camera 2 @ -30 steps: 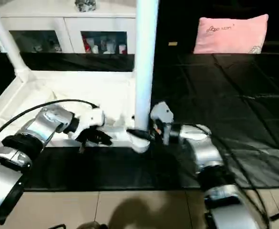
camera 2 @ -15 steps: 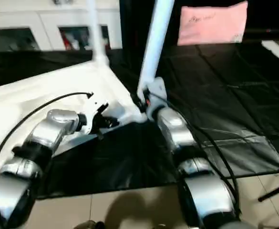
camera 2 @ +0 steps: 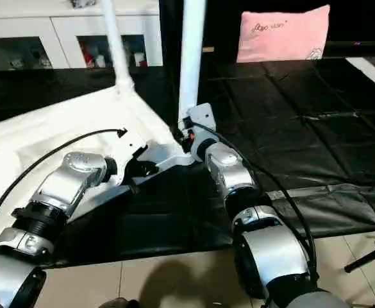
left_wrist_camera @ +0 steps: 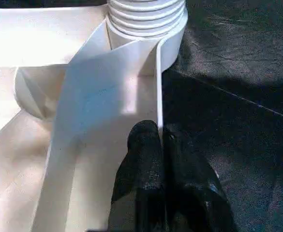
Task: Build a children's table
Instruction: Rotate leg to tighten
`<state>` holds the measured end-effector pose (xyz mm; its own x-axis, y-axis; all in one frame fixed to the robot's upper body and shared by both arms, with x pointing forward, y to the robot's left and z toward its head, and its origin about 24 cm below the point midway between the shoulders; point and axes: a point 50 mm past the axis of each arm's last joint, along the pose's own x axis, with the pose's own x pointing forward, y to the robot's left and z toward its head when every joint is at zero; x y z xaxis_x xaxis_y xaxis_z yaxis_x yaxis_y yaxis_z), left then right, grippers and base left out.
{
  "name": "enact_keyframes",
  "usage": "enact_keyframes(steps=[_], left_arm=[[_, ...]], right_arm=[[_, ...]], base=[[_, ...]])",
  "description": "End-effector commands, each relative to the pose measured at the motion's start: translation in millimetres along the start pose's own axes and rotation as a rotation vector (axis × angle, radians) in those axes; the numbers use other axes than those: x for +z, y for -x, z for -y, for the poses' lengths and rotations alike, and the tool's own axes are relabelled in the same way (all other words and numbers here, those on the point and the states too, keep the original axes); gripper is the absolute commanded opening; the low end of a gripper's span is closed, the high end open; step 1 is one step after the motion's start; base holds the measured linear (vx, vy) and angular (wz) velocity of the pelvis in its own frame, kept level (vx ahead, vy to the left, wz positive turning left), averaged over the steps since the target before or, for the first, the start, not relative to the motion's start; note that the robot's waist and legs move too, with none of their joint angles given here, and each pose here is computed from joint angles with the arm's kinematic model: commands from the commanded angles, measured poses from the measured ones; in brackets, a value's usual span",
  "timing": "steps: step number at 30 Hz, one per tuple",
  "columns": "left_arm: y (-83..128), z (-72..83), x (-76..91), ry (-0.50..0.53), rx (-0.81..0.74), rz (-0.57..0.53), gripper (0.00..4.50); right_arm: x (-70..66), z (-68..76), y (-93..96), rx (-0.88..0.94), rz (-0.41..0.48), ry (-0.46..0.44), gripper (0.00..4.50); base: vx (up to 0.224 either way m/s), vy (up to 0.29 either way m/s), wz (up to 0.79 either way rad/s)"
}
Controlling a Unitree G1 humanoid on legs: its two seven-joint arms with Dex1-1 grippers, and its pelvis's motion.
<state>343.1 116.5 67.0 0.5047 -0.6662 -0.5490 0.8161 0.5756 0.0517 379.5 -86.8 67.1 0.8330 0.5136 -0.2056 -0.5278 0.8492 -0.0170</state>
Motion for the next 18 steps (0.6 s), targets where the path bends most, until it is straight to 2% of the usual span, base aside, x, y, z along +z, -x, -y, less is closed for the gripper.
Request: enact_keyframes(steps=[1,3,4,6,9,12,18], left_arm=[[6.5,2.7,36.4,-0.092,-0.024,0.127,0.0],[7.1,3.0,36.3,-0.093,-0.021,0.125,0.0],[7.7,3.5,35.9,-0.094,-0.02,0.121,0.0],[7.9,3.7,35.3,-0.097,-0.019,0.119,0.0],[8.0,3.6,34.3,-0.107,-0.017,0.115,0.0],[8.2,3.1,34.0,-0.115,-0.016,0.113,0.0],[8.9,1.1,32.4,-0.119,-0.007,0.104,0.0]], right_arm=[[-69.2,-3.1,18.6,-0.006,-0.317,-0.076,1.92],[-69.7,-3.1,18.8,-0.004,-0.322,-0.077,1.92],[-70.2,-3.3,19.0,0.004,-0.326,-0.081,2.27],[-70.2,-3.5,19.1,0.011,-0.326,-0.083,2.62],[-69.2,-2.1,18.9,0.0,-0.322,-0.098,2.7],[-68.6,0.0,19.2,-0.015,-0.322,-0.113,3.12],[-65.5,4.2,20.1,-0.012,-0.306,-0.11,3.61]], base=[[0.0,0.0,0.0],[0.0,0.0,0.0],[0.0,0.0,0.0],[0.0,0.0,0.0],[0.0,0.0,0.0],[0.0,0.0,0.0],[0.0,0.0,0.0]])
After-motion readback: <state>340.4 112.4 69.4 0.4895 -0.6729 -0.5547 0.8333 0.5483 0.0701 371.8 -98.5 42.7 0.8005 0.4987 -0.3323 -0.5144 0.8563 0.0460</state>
